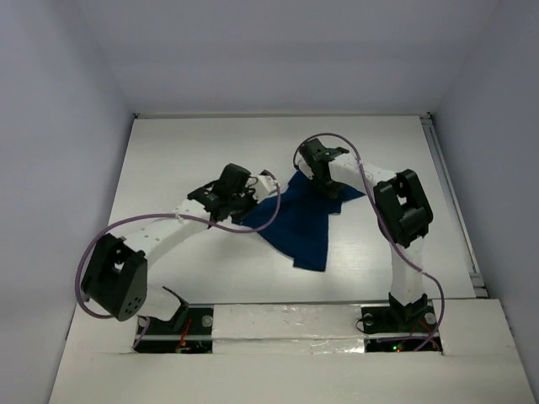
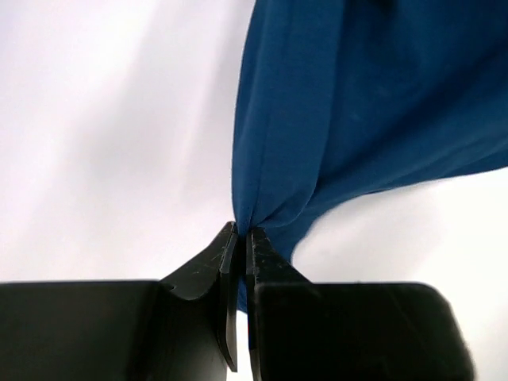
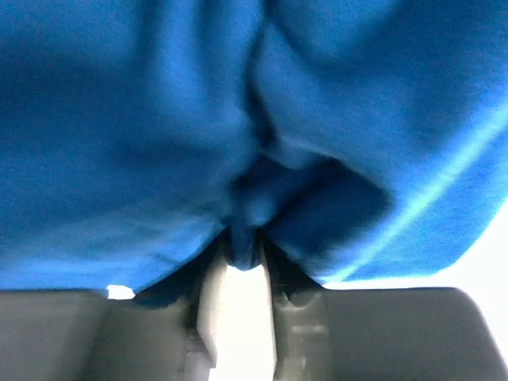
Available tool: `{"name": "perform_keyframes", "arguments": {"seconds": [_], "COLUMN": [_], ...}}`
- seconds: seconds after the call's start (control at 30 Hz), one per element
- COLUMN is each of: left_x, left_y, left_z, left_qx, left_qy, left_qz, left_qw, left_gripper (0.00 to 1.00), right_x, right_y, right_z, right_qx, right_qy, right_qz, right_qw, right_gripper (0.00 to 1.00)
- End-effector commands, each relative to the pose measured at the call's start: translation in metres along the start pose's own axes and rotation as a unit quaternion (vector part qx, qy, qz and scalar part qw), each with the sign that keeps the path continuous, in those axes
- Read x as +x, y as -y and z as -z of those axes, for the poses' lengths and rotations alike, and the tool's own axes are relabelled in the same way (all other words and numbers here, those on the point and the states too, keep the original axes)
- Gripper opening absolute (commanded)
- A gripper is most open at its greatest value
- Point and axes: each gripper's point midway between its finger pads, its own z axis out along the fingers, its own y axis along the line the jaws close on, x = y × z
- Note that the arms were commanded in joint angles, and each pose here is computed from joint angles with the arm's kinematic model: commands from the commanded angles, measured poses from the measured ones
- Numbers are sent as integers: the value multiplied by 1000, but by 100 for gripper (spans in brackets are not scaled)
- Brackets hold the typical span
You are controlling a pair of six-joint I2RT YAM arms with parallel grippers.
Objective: Fold and stack the t-shirts
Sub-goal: Flatten out the tshirt
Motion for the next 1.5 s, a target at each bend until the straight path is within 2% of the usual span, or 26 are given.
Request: {"name": "perform_keyframes", "arguments": {"seconds": [0.0,0.03,0.07,0.33,0.53,0.67,0.77,0.8,0.87,0.93,1.07,1.27,1.37,1.47], "left_x": [20,22,23,40,47,54,55,51,46,38,29,15,13,12], "left_y": [-31,-36,-42,-84,-127,-145,-149,-151,-151,-153,-152,-150,-145,-141], "left_z": [18,20,23,29,35,31,26,25,20,19,12,14,10,7], "left_qx": [-37,-41,-47,-84,-131,-140,-139,-139,-129,-125,-102,-85,-75,-70], "left_qy": [-14,-12,-9,-11,-11,-21,-20,-14,-7,2,10,31,31,30], "left_qz": [-4,-1,2,21,45,55,58,60,65,74,87,96,95,96], "left_qw": [999,999,999,996,990,988,988,988,989,989,991,991,992,992], "left_gripper": [0,0,0,0,0,0,0,0,0,0,0,0,0,0], "right_x": [-24,-25,-25,-12,35,65,71,69,60,53,33,16,4,1], "right_y": [21,22,22,51,121,151,146,143,140,141,123,97,76,26], "right_z": [10,9,8,34,63,60,45,40,26,18,13,44,71,85], "right_qx": [42,44,45,89,143,156,138,129,122,124,69,70,65,-2], "right_qy": [37,37,36,38,32,15,14,15,23,29,50,85,119,131], "right_qz": [-28,-28,-26,-36,-90,-113,-108,-107,-110,-117,-116,-90,-70,-33], "right_qw": [998,998,998,995,985,981,984,986,986,985,990,990,988,991], "right_gripper": [19,12,0,0,0,0,0,4,4,12,21,36,37,37]}}
